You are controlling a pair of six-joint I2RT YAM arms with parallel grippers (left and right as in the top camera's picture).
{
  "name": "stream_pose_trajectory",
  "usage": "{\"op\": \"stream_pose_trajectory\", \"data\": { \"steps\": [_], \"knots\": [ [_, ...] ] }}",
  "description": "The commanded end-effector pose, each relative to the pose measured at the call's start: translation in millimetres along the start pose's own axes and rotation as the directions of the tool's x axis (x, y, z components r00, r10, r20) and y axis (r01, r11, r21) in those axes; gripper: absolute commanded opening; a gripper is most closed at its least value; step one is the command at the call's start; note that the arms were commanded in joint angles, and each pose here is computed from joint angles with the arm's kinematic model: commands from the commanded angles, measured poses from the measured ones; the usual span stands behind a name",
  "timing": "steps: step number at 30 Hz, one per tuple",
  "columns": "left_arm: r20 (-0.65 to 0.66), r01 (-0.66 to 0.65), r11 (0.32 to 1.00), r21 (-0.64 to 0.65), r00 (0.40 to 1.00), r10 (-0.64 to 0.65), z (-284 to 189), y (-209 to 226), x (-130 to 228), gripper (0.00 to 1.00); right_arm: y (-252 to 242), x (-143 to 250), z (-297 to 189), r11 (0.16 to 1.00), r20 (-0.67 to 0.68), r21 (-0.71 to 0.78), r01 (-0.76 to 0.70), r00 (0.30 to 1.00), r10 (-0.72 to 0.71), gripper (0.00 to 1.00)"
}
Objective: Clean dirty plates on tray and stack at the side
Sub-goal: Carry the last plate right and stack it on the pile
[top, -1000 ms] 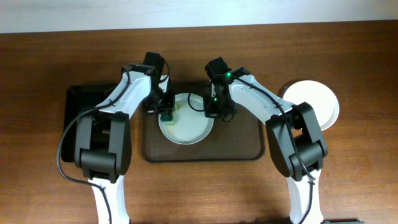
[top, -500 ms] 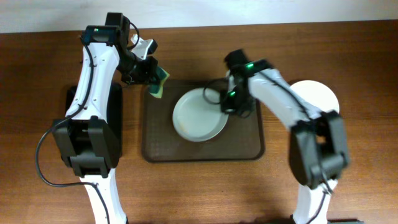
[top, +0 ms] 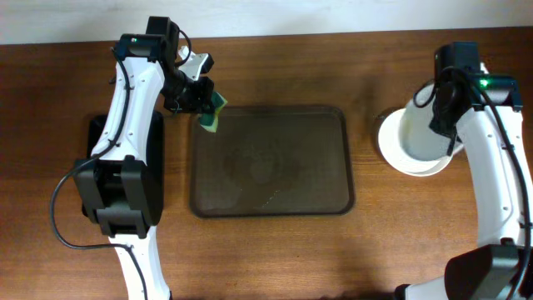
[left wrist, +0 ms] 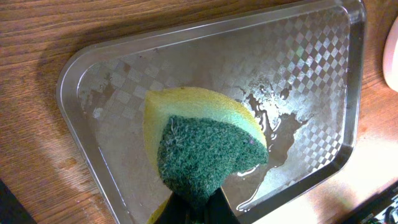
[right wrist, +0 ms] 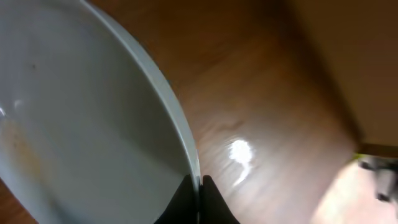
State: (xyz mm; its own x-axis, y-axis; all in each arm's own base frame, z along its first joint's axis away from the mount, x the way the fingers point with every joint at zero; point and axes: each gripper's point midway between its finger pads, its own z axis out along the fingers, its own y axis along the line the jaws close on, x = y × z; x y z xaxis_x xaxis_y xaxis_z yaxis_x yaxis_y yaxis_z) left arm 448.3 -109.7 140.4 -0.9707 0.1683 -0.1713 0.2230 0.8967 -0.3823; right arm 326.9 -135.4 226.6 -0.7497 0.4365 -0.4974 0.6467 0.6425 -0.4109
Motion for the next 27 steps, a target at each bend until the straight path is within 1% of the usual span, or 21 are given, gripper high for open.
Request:
{"op": "stream_pose_trajectory", "data": {
  "steps": [1, 2, 4, 6, 9, 10, 12, 13, 15, 17, 18, 20, 22, 23, 24, 27],
  "knots": [
    [0.011, -0.026, 1.000, -0.002, 1.000, 0.026, -1, -1, -3, 0.01, -43, -24, -9, 0.968, 0.163, 0.211, -0.135, 0.981, 0.102, 0.04],
    [0.015, -0.028, 1.000, -0.002, 1.000, 0.028, -1, -1, -4, 0.01, -50, -28, -12, 0.958, 0.191, 0.247, -0.144, 0.977, 0.098, 0.04],
    [0.019, -0.030, 0.999, -0.014, 0.999, 0.030, -1, 2, -6, 0.01, -48, -27, -11, 0.960, 0.185, 0.241, -0.141, 0.978, 0.097, 0.04],
    [0.022, -0.031, 0.999, -0.017, 0.999, 0.031, -1, 2, -6, 0.01, -39, -23, -9, 0.973, 0.152, 0.189, -0.133, 0.983, 0.105, 0.04],
    [0.022, -0.031, 0.999, -0.017, 0.999, 0.031, -1, 2, -6, 0.01, -20, -19, -14, 0.987, 0.141, 0.132, -0.088, 0.988, 0.069, 0.04],
    [0.022, -0.031, 0.999, -0.017, 0.999, 0.031, -1, 2, -6, 0.01, 3, -15, -19, 0.999, 0.124, 0.054, 0.001, 0.992, -0.007, 0.04],
    [0.022, -0.031, 0.999, -0.017, 0.999, 0.031, -1, 2, -6, 0.01, 35, -7, -35, 0.996, 0.143, -0.031, 0.078, 0.987, -0.073, 0.04],
    [0.022, -0.031, 0.999, -0.017, 0.999, 0.031, -1, 2, -6, 0.01, 49, -3, -45, 0.992, 0.164, -0.059, 0.113, 0.981, -0.102, 0.04],
    [0.023, -0.031, 0.999, -0.017, 0.999, 0.032, -1, 2, -7, 0.01, 87, 8, -77, 0.972, 0.251, -0.112, 0.206, 0.952, -0.173, 0.04],
    [0.024, -0.032, 0.999, -0.018, 0.999, 0.032, -1, 2, -7, 0.01, 102, 11, -106, 0.964, 0.369, -0.062, 0.260, 0.903, -0.220, 0.04],
    [0.025, -0.032, 0.999, -0.018, 0.999, 0.033, -1, 2, -7, 0.01, 104, 9, -124, 0.965, 0.449, 0.003, 0.261, 0.862, -0.234, 0.04],
    [0.025, -0.032, 0.999, -0.018, 0.999, 0.033, -1, 2, -7, 0.01, 110, 10, -166, 0.958, 0.600, 0.133, 0.256, 0.748, -0.283, 0.04],
    [0.024, -0.032, 0.999, -0.018, 0.999, 0.032, -1, 2, -7, 0.01, 107, 10, -199, 0.962, 0.707, 0.206, 0.178, 0.653, -0.272, 0.04],
    [0.024, -0.032, 0.999, -0.018, 0.999, 0.032, -1, 2, -7, 0.01, 102, 11, -221, 0.966, 0.768, 0.230, 0.116, 0.587, -0.254, 0.04],
    [0.024, -0.032, 0.999, -0.018, 0.999, 0.032, -1, 2, -7, 0.01, 99, 13, -234, 0.965, 0.798, 0.247, 0.090, 0.545, -0.256, 0.04],
    [0.024, -0.031, 0.999, -0.017, 0.999, 0.032, -1, 2, -7, 0.01, 105, 20, -243, 0.969, 0.813, 0.222, 0.107, 0.528, -0.245, 0.04]
  ]
}}
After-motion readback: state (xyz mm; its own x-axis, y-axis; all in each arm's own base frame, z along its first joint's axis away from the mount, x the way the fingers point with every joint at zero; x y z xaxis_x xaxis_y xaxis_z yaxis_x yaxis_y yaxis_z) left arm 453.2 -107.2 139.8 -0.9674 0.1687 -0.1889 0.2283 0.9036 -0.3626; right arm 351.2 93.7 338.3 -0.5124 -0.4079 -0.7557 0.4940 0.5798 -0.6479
